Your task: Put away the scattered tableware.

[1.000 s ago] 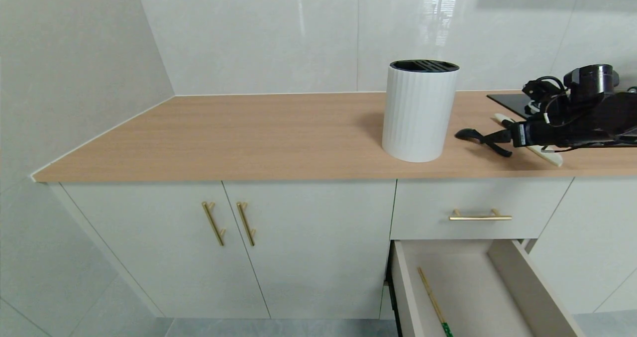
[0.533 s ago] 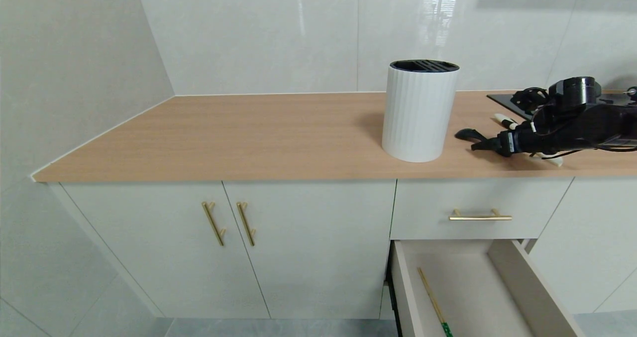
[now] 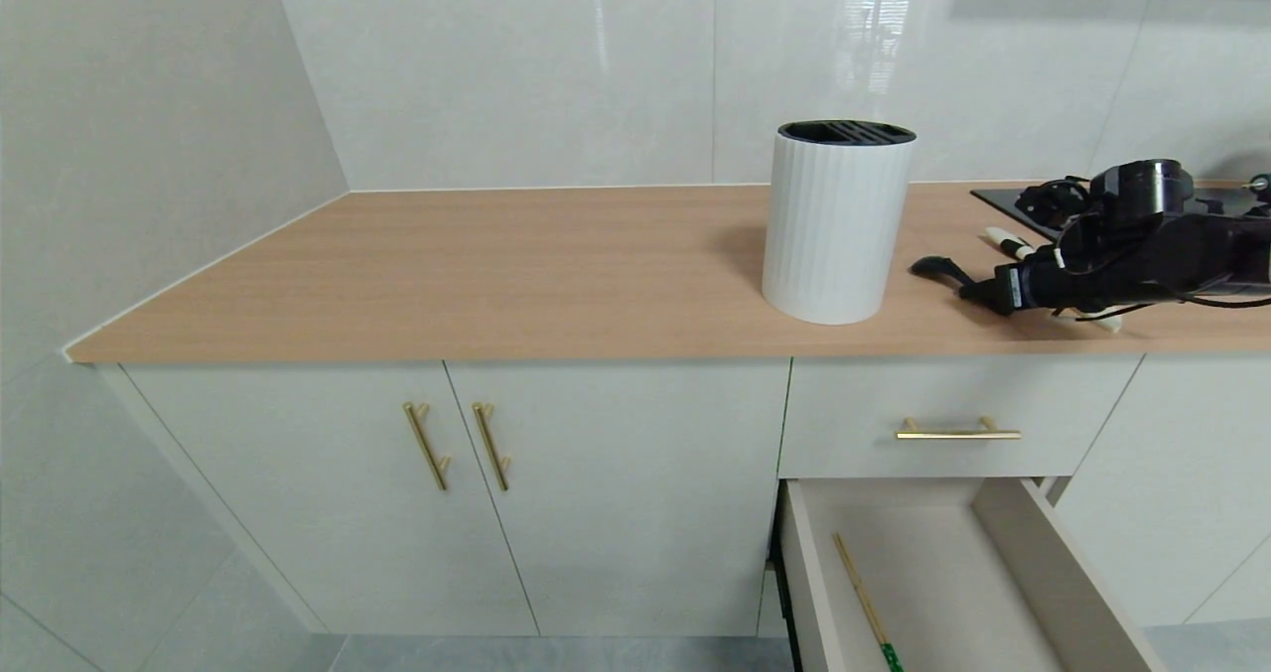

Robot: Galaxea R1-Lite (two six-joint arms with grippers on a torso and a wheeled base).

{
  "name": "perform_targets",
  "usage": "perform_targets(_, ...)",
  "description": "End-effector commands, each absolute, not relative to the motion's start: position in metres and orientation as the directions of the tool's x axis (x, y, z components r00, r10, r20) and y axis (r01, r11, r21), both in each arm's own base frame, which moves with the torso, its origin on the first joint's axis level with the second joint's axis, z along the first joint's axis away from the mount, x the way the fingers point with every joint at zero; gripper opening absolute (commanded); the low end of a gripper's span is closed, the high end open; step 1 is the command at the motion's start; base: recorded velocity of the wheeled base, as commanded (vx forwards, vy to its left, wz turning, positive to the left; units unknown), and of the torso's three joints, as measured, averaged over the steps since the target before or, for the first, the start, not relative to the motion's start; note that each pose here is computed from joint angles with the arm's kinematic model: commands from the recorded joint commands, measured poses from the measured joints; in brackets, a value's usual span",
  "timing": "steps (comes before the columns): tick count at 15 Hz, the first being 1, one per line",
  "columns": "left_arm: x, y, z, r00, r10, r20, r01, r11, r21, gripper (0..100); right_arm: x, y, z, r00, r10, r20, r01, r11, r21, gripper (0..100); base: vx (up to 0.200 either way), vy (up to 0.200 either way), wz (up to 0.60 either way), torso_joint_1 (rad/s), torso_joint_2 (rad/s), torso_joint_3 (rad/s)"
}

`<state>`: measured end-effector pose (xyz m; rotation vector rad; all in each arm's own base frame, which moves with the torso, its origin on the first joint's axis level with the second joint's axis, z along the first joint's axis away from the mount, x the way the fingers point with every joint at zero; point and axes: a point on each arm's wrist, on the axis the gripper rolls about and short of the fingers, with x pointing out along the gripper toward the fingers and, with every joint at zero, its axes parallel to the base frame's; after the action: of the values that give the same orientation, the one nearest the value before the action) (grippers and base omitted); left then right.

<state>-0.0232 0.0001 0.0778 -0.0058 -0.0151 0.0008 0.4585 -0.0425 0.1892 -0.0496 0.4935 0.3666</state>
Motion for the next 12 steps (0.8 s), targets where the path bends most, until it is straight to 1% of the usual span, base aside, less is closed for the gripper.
perform_targets(1,-0.023,0.000,0.078,1.000,0.002,0.015,-0.001,1.000,-0.006,100,0.459,-0.042,0.187,0.813,0.333,-0.477,-0.357,0.933,0.044,0,0.000,0.000,0.00,0.000,0.00,0.000)
perform_targets(4,-0.023,0.000,0.078,1.000,0.002,0.015,-0.001,1.000,-0.006,100,0.458,-0.041,0.190,0.815,0.334,-0.473,-0.358,0.933,0.043,0,0.000,0.000,0.00,0.000,0.00,0.000)
perform_targets(5,-0.023,0.000,0.078,1.000,0.002,0.015,-0.001,1.000,-0.006,100,0.454,-0.041,0.198,0.823,0.332,-0.460,-0.356,0.934,0.037,0,0.000,0.000,0.00,0.000,0.00,0.000)
perform_targets(6,-0.023,0.000,0.078,1.000,0.002,0.015,-0.001,1.000,-0.006,100,0.440,-0.041,0.221,0.844,0.323,-0.429,-0.341,0.939,0.037,0,0.000,0.000,0.00,0.000,0.00,0.000)
perform_targets(7,-0.023,0.000,0.078,1.000,0.002,0.015,-0.001,1.000,-0.006,100,0.432,-0.042,0.230,0.851,0.318,-0.417,-0.330,0.943,0.046,0,0.000,0.000,0.00,0.000,0.00,0.000)
perform_targets(8,-0.023,0.000,0.078,1.000,0.002,0.015,-0.001,1.000,-0.006,100,0.406,-0.043,0.250,0.862,0.308,-0.403,-0.298,0.950,0.090,0,0.000,0.000,0.00,0.000,0.00,0.000)
perform_targets(10,-0.023,0.000,0.078,1.000,0.002,0.015,-0.001,1.000,-0.006,100,0.356,-0.037,0.274,0.871,0.306,-0.384,-0.273,0.952,0.138,0,0.000,0.000,0.00,0.000,0.00,0.000)
perform_targets(11,-0.023,0.000,0.078,1.000,0.002,0.015,-0.001,1.000,-0.006,100,0.332,-0.034,0.282,0.874,0.305,-0.379,-0.263,0.951,0.159,0,0.000,0.000,0.00,0.000,0.00,0.000)
perform_targets(12,-0.023,0.000,0.078,1.000,0.002,0.015,-0.001,1.000,-0.006,100,0.324,-0.033,0.282,0.873,0.304,-0.381,-0.257,0.951,0.171,0,0.000,0.000,0.00,0.000,0.00,0.000)
